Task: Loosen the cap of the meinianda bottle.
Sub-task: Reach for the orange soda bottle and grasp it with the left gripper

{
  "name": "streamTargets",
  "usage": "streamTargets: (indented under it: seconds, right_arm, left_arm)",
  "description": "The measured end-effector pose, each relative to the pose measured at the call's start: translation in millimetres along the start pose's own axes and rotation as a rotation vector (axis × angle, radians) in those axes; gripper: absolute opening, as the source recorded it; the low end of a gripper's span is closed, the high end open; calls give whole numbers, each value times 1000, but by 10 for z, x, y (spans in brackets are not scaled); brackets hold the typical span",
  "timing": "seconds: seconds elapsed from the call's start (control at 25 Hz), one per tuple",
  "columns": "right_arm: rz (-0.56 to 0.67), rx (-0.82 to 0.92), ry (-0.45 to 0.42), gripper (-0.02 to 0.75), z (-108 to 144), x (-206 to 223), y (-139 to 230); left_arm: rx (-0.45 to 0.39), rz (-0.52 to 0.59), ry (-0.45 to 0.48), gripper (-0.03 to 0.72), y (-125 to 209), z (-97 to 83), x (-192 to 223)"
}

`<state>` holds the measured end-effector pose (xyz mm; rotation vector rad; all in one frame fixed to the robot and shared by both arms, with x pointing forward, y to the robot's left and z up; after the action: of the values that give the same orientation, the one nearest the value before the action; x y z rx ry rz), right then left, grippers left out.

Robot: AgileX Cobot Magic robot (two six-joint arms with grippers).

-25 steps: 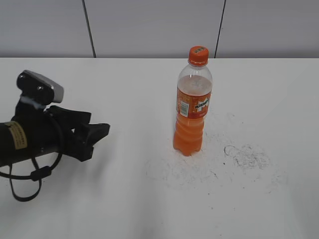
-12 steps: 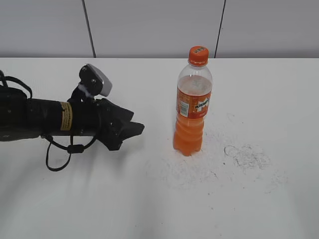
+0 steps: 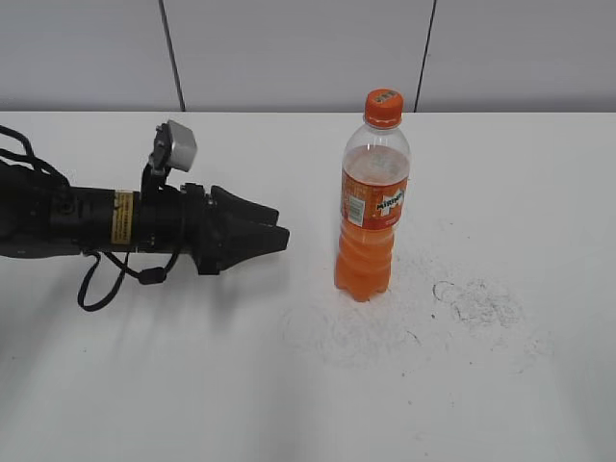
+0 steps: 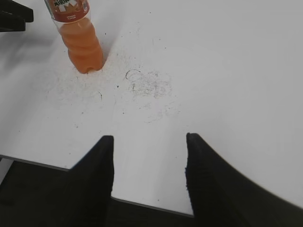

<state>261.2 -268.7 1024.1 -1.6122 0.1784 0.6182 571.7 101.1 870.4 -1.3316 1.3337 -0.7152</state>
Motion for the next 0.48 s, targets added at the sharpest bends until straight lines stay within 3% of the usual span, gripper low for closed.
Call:
streamTargets:
  seconds: [0.24, 0.4, 0.48]
  right_arm:
    - [0, 0, 0, 367, 0, 0, 0]
    - [0, 0, 0, 367, 0, 0, 0]
    - [0, 0, 0, 367, 0, 0, 0]
  left_arm:
    - [0, 17, 18, 428, 43, -26, 31]
    - [-8, 32, 2, 620, 57, -55, 114]
    - [-10, 54, -23, 666, 92, -51, 167]
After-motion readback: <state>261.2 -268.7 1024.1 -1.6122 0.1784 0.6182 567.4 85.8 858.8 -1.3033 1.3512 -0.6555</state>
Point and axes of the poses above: a point on each arm's last joint axis where the gripper is mounted, x pointing out along that axis toward the gripper, z along the wrist's bending axis when the last joint is at zero, y = z × x, the point moved 3 cm from there along x, pointing out along that axis toward the gripper, and after that the axes turned 3 degrees about -x, right-handed, at the moved point
